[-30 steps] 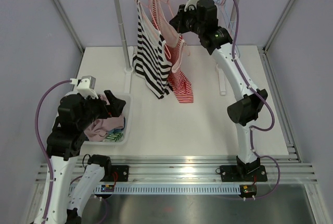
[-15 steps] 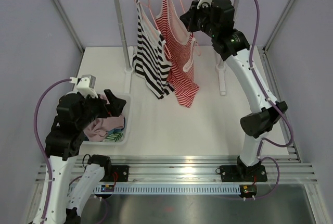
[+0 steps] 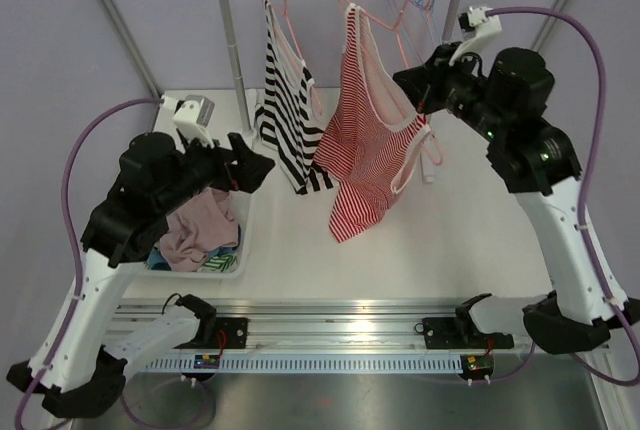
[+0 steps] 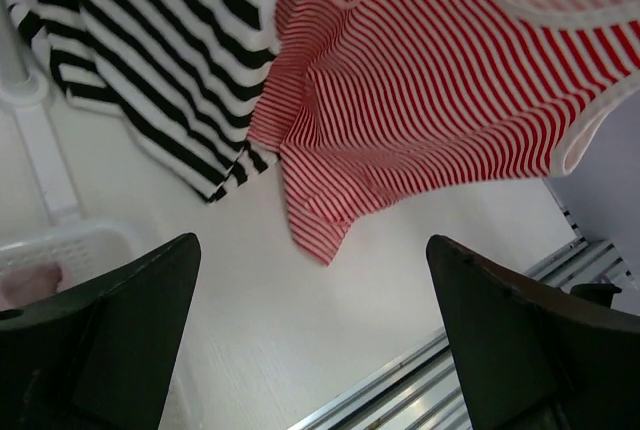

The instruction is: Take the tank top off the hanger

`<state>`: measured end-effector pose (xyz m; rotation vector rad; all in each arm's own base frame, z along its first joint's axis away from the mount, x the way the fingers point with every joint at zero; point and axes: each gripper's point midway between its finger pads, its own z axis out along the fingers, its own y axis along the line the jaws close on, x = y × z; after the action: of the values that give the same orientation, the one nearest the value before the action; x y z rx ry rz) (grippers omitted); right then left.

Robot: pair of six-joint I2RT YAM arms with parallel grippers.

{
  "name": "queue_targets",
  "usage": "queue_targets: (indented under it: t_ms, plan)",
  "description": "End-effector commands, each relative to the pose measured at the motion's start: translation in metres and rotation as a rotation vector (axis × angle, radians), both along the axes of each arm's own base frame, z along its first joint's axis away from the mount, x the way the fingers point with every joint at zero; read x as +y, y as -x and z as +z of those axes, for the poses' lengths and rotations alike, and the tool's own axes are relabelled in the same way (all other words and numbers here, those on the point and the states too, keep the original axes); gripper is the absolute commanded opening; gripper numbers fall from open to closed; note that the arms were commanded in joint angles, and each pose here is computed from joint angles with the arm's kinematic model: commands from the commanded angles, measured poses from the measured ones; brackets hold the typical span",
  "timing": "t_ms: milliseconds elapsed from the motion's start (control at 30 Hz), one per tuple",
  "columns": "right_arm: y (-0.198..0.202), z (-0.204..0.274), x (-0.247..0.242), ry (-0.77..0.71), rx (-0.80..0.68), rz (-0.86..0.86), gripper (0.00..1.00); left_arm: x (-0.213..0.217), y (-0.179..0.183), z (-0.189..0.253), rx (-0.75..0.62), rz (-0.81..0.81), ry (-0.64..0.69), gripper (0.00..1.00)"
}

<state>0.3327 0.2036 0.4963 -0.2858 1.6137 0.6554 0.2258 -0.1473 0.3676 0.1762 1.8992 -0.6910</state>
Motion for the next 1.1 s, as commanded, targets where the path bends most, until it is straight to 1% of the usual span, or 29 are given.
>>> queue_targets:
  t_ms: [0,33,67,100,133,200,233,333,367,433,500,567,600,733,800,900,933,967,1033,1067]
  plan:
    - [0.059,0.035,-0.016,-0.080,-0.055,0.061,0.00,-0.024,-0.007,0.074,-0.174,0.001,0.062,0.99]
    - [0.070,0.029,-0.018,-0.069,-0.029,0.076,0.00,-0.032,-0.016,0.077,-0.176,0.012,0.049,0.99]
    - [0.080,0.030,-0.020,-0.069,-0.025,0.091,0.00,-0.040,-0.017,0.091,-0.210,0.001,0.061,0.99]
    - [0.097,0.035,-0.022,-0.078,-0.028,0.122,0.00,-0.047,-0.012,0.114,-0.261,-0.010,0.080,0.99]
    - [0.106,0.028,-0.024,-0.064,0.004,0.138,0.00,-0.059,-0.020,0.116,-0.263,-0.019,0.068,0.99]
    - [0.130,0.024,-0.026,-0.058,0.032,0.186,0.00,-0.072,-0.015,0.145,-0.334,-0.042,0.093,0.99]
    - [0.138,0.024,-0.028,-0.058,0.033,0.203,0.00,-0.084,-0.021,0.144,-0.337,-0.051,0.082,0.99]
    - [0.166,0.024,-0.034,-0.071,0.031,0.243,0.00,-0.104,-0.022,0.168,-0.419,-0.088,0.111,0.99]
    - [0.179,0.028,-0.038,-0.082,0.009,0.255,0.00,-0.113,-0.021,0.170,-0.431,-0.109,0.111,0.99]
    - [0.191,0.026,-0.040,-0.094,0.014,0.276,0.00,-0.120,-0.023,0.176,-0.461,-0.118,0.100,0.99]
    - [0.207,0.027,-0.044,-0.110,0.006,0.297,0.00,-0.133,-0.030,0.169,-0.446,-0.131,0.079,0.99]
    - [0.215,0.028,-0.044,-0.131,0.004,0.315,0.00,-0.142,-0.032,0.166,-0.449,-0.155,0.084,0.99]
    - [0.220,0.027,-0.045,-0.144,0.008,0.325,0.00,-0.150,-0.028,0.163,-0.451,-0.191,0.090,0.98]
    - [0.227,0.022,-0.045,-0.157,0.034,0.340,0.00,-0.174,-0.016,0.156,-0.485,-0.287,0.092,0.97]
    - [0.230,0.023,-0.044,-0.158,0.027,0.353,0.00,-0.181,-0.012,0.154,-0.503,-0.296,0.083,0.97]
    - [0.234,0.025,-0.044,-0.159,0.020,0.364,0.00,-0.191,-0.014,0.146,-0.489,-0.317,0.066,0.94]
    - [0.234,0.025,-0.044,-0.158,0.021,0.367,0.00,-0.194,-0.015,0.143,-0.484,-0.319,0.062,0.92]
    - [0.235,0.026,-0.044,-0.156,0.017,0.367,0.00,-0.195,-0.016,0.140,-0.480,-0.315,0.055,0.83]
    - [0.234,0.026,-0.044,-0.154,0.015,0.365,0.00,-0.195,-0.020,0.137,-0.473,-0.298,0.044,0.69]
    - [0.233,0.025,-0.044,-0.152,0.015,0.364,0.00,-0.195,-0.024,0.134,-0.468,-0.283,0.034,0.50]
